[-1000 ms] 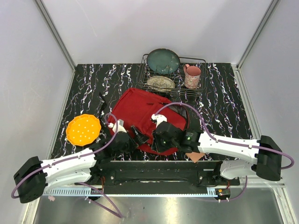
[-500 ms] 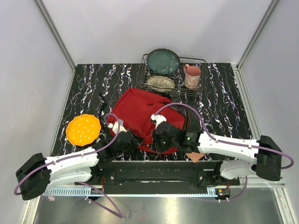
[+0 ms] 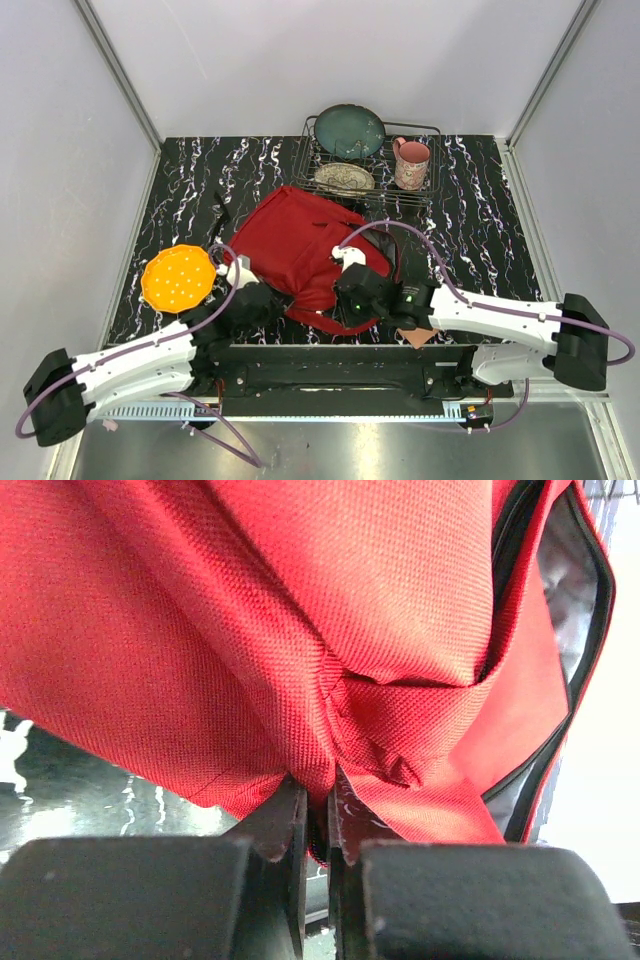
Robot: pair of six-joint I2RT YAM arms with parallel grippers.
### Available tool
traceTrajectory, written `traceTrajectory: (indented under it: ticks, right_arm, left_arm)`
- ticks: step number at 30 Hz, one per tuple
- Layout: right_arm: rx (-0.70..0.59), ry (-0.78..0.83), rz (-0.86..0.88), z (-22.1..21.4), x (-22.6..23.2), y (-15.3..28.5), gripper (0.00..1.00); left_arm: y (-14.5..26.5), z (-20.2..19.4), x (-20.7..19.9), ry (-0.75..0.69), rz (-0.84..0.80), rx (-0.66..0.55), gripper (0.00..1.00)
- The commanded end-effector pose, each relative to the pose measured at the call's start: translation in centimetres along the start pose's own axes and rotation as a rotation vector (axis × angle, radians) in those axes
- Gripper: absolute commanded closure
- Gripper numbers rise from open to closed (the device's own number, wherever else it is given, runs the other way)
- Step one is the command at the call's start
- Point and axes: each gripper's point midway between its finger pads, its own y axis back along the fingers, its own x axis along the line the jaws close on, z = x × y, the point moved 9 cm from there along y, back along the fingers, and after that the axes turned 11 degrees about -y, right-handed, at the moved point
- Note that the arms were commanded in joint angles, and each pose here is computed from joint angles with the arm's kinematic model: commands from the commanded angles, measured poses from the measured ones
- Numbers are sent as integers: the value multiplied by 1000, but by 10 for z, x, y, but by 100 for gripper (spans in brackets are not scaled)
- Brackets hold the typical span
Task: Pack the student bag
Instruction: Zip the student bag at the center of the board.
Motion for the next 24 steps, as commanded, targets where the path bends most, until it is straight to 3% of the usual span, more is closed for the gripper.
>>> traceTrajectory:
  ticks: [1, 10, 23, 24]
  right_arm:
    - [-41, -9, -47, -1, -11, 16, 100]
    - [-26, -24, -97, -10, -27, 24, 100]
    - [-52, -48, -104, -17, -40, 33, 100]
    - [-44, -48, -76, -17, -37, 32, 100]
  left_arm:
    - [7, 18, 31, -74, 160, -144, 100]
    - [17, 29, 48, -111, 236, -162, 100]
    - [23, 58, 52, -175, 209, -140, 100]
    - [22, 62, 49, -172, 190, -146, 92]
